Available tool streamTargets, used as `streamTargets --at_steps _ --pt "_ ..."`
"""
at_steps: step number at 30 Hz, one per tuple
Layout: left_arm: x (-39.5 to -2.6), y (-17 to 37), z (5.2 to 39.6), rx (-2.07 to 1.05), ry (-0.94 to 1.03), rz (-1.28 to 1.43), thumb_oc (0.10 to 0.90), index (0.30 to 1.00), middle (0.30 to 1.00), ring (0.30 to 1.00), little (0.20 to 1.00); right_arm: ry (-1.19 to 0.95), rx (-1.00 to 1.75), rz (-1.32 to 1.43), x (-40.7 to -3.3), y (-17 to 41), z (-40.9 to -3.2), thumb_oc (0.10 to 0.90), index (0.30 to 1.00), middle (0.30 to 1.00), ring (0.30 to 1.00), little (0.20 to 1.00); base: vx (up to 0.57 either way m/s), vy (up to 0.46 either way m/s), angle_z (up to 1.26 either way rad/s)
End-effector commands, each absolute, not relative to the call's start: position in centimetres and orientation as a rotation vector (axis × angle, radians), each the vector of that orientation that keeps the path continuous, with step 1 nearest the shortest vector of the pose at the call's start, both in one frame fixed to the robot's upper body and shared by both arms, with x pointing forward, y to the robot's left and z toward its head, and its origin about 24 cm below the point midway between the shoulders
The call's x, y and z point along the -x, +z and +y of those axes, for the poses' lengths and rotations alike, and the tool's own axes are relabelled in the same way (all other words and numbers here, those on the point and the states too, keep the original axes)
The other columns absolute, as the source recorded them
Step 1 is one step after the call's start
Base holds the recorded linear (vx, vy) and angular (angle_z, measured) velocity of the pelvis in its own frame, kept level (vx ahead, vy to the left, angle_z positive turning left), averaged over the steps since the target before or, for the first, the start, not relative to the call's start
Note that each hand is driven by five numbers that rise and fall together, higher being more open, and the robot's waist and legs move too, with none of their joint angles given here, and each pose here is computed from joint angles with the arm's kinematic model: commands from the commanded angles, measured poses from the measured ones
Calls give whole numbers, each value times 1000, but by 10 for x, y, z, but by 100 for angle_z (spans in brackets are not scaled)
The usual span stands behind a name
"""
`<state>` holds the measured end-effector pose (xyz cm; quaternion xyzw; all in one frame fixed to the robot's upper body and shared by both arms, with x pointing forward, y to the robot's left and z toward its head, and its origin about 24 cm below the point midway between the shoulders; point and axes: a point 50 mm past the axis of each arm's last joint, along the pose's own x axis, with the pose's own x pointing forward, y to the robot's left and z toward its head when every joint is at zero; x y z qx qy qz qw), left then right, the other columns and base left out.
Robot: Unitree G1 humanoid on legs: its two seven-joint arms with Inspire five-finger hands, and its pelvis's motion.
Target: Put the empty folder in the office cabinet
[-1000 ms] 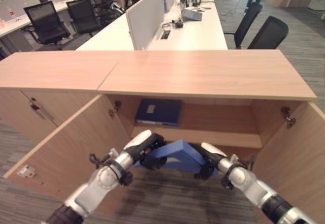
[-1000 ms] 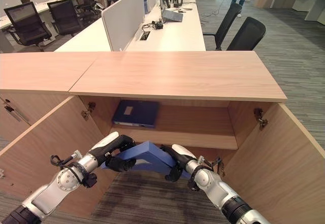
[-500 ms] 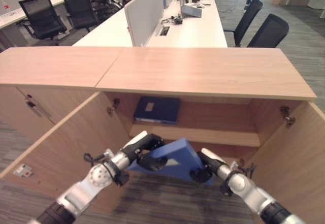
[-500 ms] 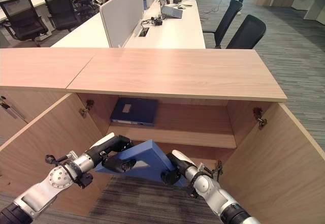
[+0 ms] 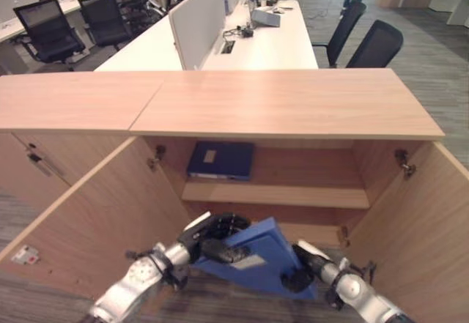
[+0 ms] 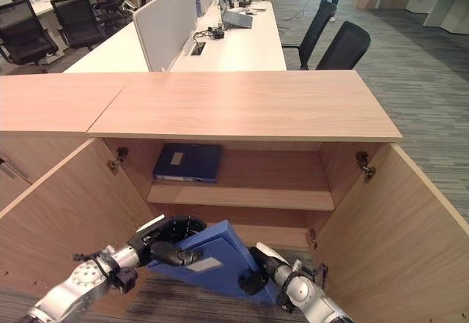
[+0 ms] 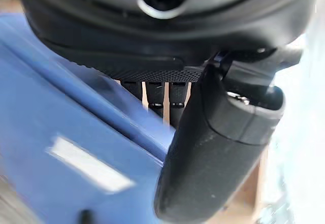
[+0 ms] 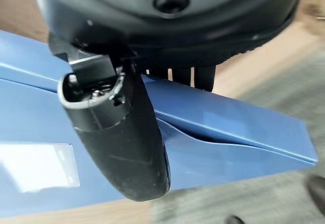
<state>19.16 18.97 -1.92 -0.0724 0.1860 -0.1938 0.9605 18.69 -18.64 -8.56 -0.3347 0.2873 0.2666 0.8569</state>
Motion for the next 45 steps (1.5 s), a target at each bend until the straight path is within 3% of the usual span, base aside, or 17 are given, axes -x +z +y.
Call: streamTargets --at_steps 1,6,12,19,26,33,38,45 --pt "-195 -42 225 236 45 395 800 900 900 900 900 326 683 488 -215 -59 -214 400 300 300 300 300 0 0 0" --pt "-158 -85 243 101 196 626 800 900 900 900 900 140 542 531 -214 -58 -234 400 300 300 300 300 -8 68 3" --pt "-110 -140 234 266 323 943 800 900 900 900 900 37 149 527 -223 -61 -218 400 300 300 300 300 -3 91 3" --pt "-47 -167 241 161 401 1280 800 900 900 900 900 61 -152 440 -238 -49 -200 400 300 300 300 300 -4 116 -2" --pt "25 -165 263 -119 351 1604 800 900 900 900 900 135 -559 292 -251 -23 -177 400 300 300 300 300 60 84 -34" --pt "25 -163 268 -147 334 1598 800 900 900 900 900 114 -775 191 -264 -5 -174 400 300 300 300 300 180 -135 -12" --pt "22 -163 270 -158 348 1582 800 900 900 900 900 111 -768 156 -268 2 -180 400 300 300 300 300 204 -163 22" --pt "-25 -164 265 -255 271 1460 800 900 900 900 900 74 -685 30 -289 37 -200 400 300 300 300 300 120 -188 22"
